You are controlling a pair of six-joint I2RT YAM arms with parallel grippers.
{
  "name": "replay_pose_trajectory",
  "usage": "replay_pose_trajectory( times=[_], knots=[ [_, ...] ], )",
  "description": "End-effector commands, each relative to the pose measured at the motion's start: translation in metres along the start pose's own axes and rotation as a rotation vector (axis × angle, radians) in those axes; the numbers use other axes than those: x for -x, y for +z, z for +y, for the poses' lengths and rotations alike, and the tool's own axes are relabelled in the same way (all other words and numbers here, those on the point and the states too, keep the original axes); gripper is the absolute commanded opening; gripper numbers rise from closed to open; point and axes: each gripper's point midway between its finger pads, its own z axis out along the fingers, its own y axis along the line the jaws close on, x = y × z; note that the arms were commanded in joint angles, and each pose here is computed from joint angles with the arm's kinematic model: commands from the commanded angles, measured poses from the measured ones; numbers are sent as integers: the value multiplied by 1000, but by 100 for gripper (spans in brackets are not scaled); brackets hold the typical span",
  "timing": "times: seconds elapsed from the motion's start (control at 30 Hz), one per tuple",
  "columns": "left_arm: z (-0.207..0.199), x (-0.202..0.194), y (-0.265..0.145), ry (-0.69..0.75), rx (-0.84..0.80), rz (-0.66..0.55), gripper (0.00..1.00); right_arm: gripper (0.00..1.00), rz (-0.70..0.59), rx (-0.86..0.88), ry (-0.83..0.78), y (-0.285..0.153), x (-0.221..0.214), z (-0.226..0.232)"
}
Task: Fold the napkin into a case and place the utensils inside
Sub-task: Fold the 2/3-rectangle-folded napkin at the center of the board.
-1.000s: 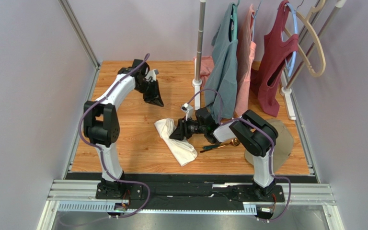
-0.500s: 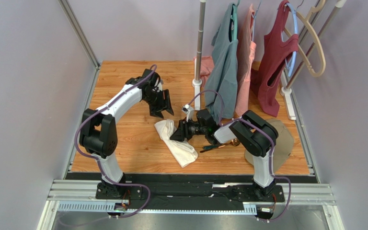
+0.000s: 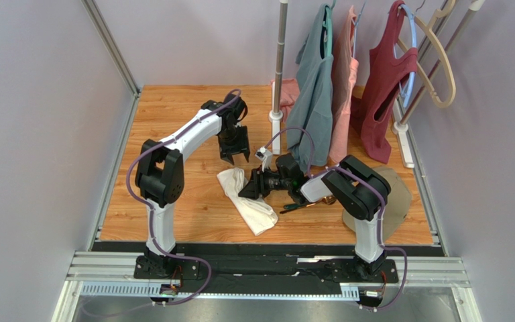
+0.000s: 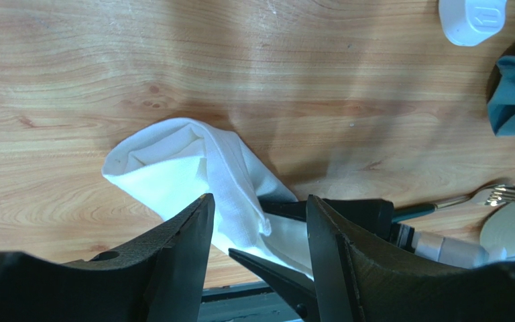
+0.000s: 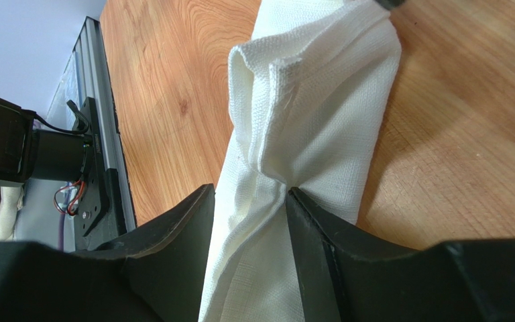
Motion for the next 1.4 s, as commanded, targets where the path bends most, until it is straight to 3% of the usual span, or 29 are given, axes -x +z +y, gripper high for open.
replay_pose_trajectory(
  times=[0.0,0.27,0.6,0.7,0.8,0.83,0.87,1.37],
  knots=[
    [-2,-8,3,12,54,38,61,52,185,-175,121,-19,-73,-41],
    [12,-16,1,47,134,27,59,52,177,-176,118,-18,-71,-41],
    [-7,-28,12,64,12,83,47,52,173,-181,112,-20,-71,-41],
    [-10,-27,10,81,-16,64,38,52,174,-185,114,-21,-72,-40],
    [-10,-23,6,114,-39,42,21,52,177,-188,116,-22,-72,-40],
    [-10,-23,6,127,-46,42,6,52,178,-186,116,-23,-71,-39],
    [-7,-22,6,133,-40,39,0,52,186,-191,130,-24,-73,-39],
    [15,-11,13,189,-268,-20,0,58,271,-149,307,-47,-63,9]
  ],
)
